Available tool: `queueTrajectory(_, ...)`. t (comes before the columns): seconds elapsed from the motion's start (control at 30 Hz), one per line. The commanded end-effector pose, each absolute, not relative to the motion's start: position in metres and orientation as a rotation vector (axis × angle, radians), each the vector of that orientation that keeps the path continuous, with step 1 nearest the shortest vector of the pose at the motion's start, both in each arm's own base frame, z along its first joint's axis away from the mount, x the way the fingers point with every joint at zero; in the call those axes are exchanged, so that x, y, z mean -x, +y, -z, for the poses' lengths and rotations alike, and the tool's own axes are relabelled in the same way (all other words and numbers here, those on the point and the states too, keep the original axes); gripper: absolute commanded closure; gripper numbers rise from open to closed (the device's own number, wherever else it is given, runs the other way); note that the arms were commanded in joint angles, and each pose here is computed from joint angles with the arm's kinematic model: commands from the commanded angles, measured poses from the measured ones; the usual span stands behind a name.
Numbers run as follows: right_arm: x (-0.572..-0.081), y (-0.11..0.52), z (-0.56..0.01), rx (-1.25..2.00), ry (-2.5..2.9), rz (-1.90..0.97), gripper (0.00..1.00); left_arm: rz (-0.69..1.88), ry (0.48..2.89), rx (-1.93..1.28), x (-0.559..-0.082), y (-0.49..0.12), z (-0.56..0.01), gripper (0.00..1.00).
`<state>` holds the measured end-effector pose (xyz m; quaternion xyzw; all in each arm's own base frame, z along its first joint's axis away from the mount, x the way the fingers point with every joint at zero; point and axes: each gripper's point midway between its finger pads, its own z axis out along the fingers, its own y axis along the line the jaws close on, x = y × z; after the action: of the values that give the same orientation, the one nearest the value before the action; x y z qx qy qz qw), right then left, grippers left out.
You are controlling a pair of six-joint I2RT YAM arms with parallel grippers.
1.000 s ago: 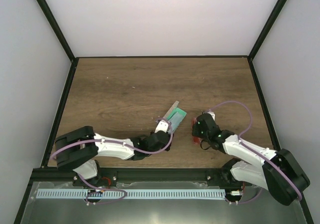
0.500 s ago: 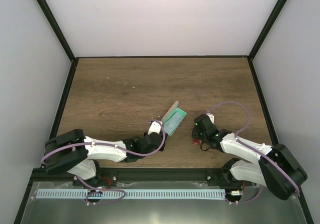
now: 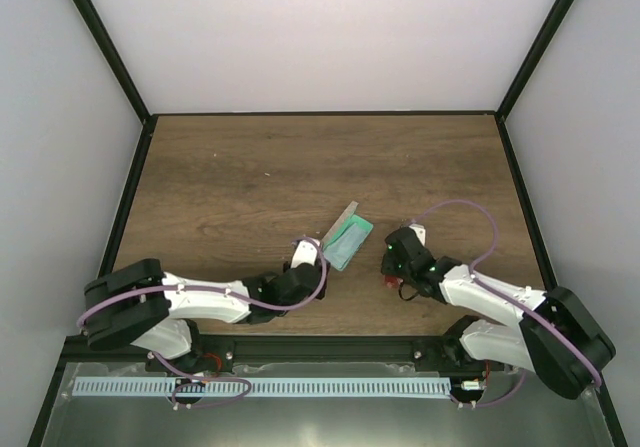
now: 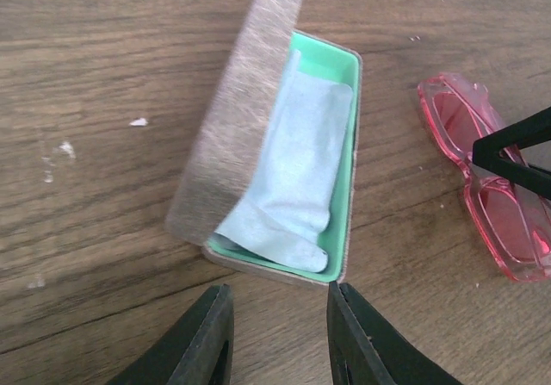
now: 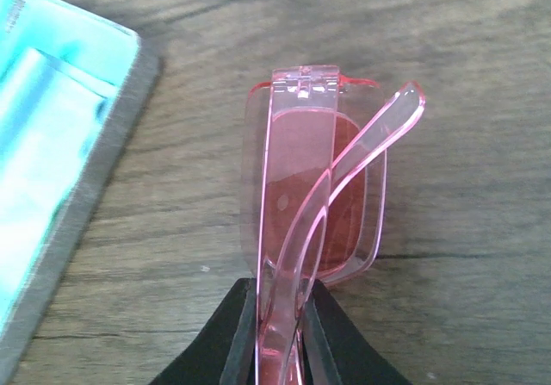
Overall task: Organize the sunglasses
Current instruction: Pick up the sunglasses from the center of the board.
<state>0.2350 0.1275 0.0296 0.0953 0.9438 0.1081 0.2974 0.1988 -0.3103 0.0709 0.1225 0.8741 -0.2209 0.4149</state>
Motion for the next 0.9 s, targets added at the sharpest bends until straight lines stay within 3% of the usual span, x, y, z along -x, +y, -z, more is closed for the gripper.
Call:
queueTrajectory(0.0,-0.253,0.145,-0.062,-0.245,2.428,-0.339,0.92,0.53,2.147,-0.219,-0.207,-0.289,-0.085,0.68)
queueTrajectory(0.4,-0.281,0.193,-0.084,-0.221,2.396,-0.383,0.92,0.495,2.122,-0.068,-0.208,-0.232,-0.098,0.63)
queueTrajectory(0.87,-0.304,0.236,-0.072,-0.388,2.364,-0.44,0.96,0.408,2.137,-0.026,-0.206,-0.207,-0.091,0.59)
